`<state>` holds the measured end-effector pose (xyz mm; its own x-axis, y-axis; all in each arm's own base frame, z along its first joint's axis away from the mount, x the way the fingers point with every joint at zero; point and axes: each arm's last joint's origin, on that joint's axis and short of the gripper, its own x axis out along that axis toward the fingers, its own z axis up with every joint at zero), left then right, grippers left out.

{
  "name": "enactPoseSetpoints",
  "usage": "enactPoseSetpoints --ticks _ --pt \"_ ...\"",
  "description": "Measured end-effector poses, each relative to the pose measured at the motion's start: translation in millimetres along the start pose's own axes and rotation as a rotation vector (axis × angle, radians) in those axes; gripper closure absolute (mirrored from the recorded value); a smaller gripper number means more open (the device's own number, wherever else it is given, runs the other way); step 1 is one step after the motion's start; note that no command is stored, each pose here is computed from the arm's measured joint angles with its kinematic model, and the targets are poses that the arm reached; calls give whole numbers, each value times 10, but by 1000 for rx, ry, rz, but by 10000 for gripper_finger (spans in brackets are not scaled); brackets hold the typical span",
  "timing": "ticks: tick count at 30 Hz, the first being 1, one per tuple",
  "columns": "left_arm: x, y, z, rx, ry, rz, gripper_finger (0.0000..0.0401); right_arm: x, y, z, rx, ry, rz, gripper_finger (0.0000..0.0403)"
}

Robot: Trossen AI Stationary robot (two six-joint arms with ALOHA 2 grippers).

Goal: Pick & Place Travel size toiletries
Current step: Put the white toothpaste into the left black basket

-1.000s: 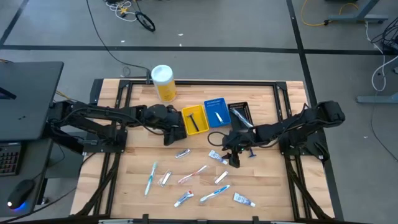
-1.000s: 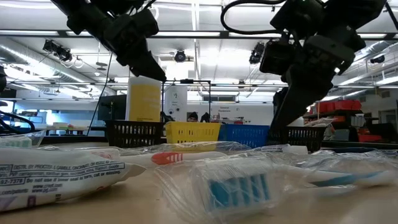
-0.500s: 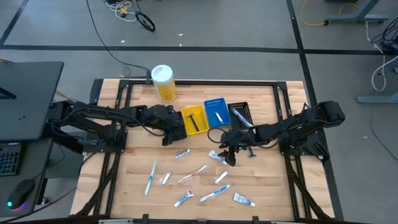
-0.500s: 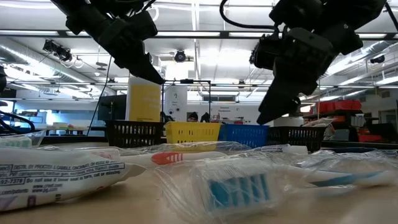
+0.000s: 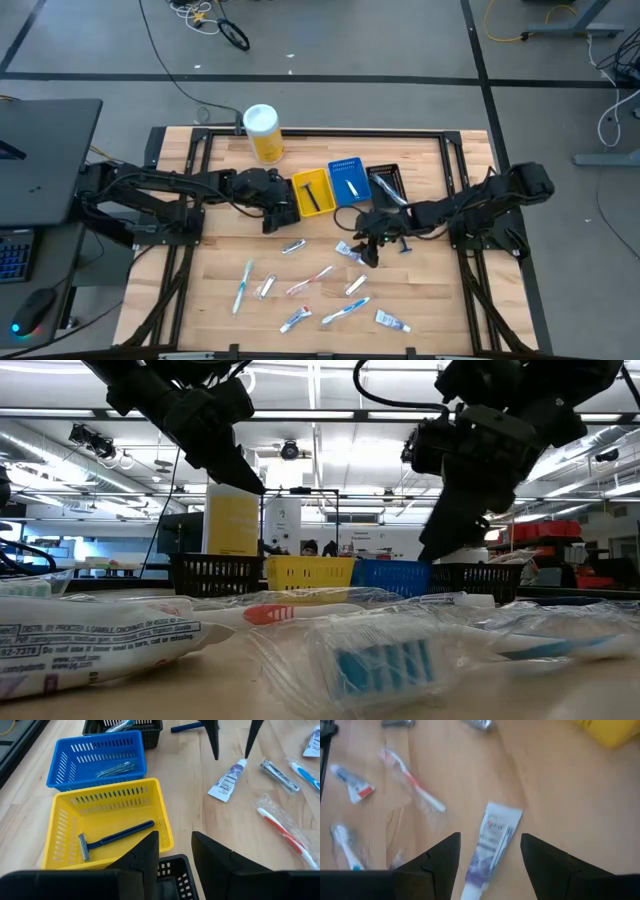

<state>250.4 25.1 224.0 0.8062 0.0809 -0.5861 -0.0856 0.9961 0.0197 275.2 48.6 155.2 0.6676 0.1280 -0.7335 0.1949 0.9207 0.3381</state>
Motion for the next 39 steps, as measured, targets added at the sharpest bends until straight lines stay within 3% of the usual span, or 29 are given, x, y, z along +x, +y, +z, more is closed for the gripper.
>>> enactPoseSetpoints --ticks 12,18,27,35,39 --pt "0 0 -1 -9 1 0 277 264 61 -271 -18 139 -35 185" --pt "0 0 -1 -18 1 0 277 321 104 -352 -102 154 -67 190" --pt "0 0 1 -19 -1 0 277 315 88 -396 -202 165 -145 265" --pt "-4 1 89 -59 -93 -4 277 260 70 -307 -216 112 -120 290" --pt "-7 19 113 -45 -118 52 277 115 44 -135 -310 -23 -212 291"
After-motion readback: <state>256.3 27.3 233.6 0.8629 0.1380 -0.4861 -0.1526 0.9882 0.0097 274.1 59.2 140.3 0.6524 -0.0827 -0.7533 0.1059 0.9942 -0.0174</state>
